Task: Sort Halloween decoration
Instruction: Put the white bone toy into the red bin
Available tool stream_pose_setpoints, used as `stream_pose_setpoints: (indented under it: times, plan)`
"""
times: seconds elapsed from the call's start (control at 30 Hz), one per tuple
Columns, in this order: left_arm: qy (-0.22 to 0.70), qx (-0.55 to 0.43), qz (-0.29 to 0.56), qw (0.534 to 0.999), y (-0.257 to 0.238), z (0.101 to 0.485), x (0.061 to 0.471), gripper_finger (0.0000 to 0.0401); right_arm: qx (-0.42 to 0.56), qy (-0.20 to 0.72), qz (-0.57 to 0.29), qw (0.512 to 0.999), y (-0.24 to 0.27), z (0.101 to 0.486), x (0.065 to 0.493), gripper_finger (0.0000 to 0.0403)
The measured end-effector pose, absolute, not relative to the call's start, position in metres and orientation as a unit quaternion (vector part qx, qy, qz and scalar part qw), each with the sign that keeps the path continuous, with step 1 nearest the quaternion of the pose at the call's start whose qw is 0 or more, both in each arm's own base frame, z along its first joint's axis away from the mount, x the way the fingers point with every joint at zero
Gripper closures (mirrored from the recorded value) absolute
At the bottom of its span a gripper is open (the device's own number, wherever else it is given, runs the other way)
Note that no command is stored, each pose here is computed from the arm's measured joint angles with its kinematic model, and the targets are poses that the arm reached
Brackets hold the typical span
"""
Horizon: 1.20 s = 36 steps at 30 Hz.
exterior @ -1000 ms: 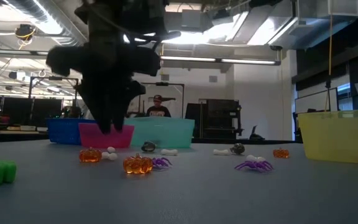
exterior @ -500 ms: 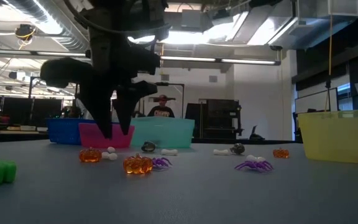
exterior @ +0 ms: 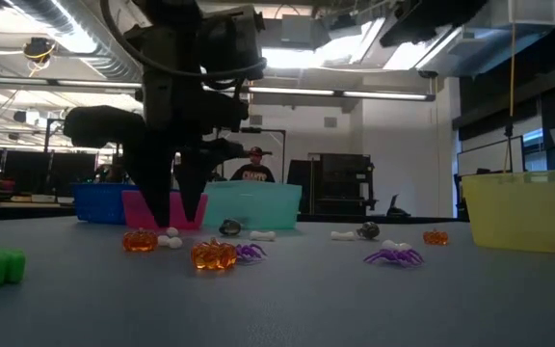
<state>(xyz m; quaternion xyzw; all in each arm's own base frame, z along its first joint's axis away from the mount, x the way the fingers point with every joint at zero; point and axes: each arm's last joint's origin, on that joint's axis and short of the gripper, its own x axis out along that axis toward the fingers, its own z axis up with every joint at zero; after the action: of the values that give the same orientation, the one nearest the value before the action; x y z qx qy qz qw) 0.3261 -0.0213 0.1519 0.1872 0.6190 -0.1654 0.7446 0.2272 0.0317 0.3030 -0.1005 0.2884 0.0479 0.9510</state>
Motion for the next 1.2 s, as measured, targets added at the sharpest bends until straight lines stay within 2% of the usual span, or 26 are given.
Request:
stream_pose_setpoints:
  times: [0.57,0.73,1.2]
  plan:
    - [0.619,0.18,-0.169,0.746,-0.015,0.152,0.326,0.0243,-0.08,0.309,0.041,0.947,0.031,0.237,0.226,0.0242]
    - [0.617,0.175,-0.175,0.747,-0.015,0.152,0.326,0.0243,-0.074,0.281,0.039,0.956,0.032,0.229,0.229,0.0242]
    - [0.608,0.182,-0.202,0.746,-0.016,0.152,0.327,0.0243,-0.075,0.286,0.039,0.955,0.032,0.227,0.229,0.0242]
